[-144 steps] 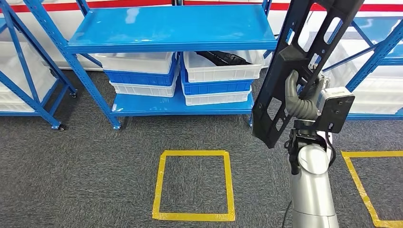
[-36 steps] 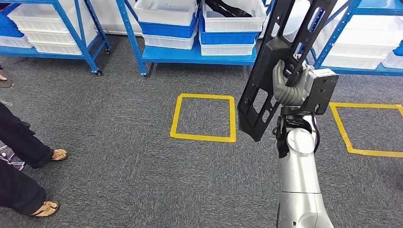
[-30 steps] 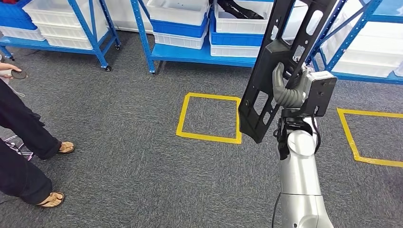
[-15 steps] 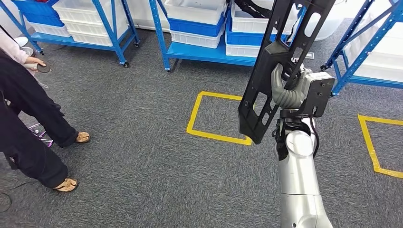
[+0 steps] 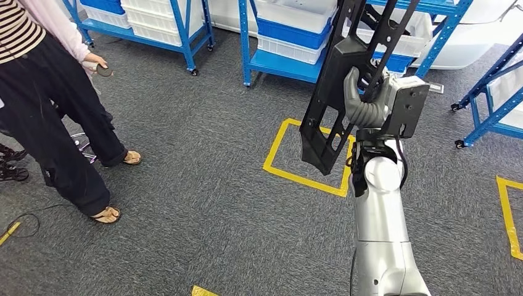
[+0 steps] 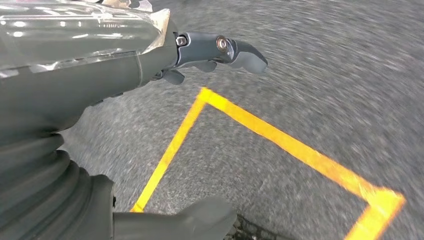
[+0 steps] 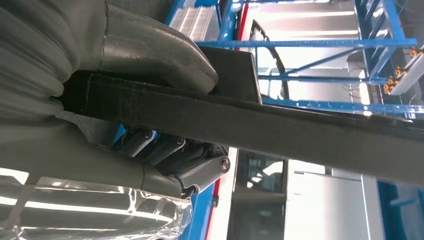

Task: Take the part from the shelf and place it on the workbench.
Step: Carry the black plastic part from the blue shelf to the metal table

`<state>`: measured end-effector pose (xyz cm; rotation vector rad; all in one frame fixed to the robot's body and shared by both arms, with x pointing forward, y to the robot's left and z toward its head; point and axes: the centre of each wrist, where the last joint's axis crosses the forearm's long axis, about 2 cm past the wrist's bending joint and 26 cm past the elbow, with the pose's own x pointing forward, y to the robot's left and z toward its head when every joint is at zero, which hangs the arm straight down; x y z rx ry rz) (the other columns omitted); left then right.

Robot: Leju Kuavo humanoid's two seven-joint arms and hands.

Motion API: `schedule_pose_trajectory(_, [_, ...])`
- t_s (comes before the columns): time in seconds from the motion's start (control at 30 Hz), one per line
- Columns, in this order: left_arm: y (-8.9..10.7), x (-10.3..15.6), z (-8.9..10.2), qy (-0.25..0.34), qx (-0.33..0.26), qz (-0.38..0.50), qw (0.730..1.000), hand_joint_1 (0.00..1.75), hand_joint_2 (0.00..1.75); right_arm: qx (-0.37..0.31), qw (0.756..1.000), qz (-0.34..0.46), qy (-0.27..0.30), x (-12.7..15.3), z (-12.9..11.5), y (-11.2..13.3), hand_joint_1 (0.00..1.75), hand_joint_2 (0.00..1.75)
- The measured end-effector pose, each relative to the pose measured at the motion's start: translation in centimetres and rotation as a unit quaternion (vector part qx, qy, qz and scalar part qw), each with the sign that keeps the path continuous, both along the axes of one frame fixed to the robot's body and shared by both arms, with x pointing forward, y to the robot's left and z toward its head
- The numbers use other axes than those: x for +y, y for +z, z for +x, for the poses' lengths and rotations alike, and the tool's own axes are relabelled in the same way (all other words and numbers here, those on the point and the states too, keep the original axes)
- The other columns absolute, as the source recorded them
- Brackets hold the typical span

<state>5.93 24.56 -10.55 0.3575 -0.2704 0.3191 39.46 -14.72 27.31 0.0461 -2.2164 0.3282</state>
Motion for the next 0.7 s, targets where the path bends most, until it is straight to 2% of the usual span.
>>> schedule_pose_trajectory(0.07, [0.0,0.0,-0.1,0.034,0.017,0.007,0.999,0.0,1.75,0.008,1.0,0.006,0.022,1.4,0.3,1.2,1.75,1.75])
schedule_pose_trajectory(0.23, [0.2,-0.5,0.0,0.125,0.051,0.028,0.99,0.0,1.75,0.016,0.993,0.044,0.113,7.1,0.3,6.1,1.75,1.75])
schedule_pose_trajectory(0.4, [0.4,-1.8,-0.4,0.16,0.083,0.043,0.983,0.0,1.75,0.015,0.984,0.059,0.167,10.8,-0.2,8.8,1.75,1.75])
schedule_pose_trajectory(0.57, [0.6,-3.2,-0.5,0.151,0.086,0.034,0.984,0.0,1.75,0.008,0.987,0.016,0.16,12.1,0.3,9.6,1.75,1.75])
schedule_pose_trajectory(0.7, [0.4,-3.3,-0.5,0.122,0.034,-0.005,0.992,0.0,1.75,-0.006,0.994,-0.033,0.105,10.0,1.7,9.3,1.75,1.75])
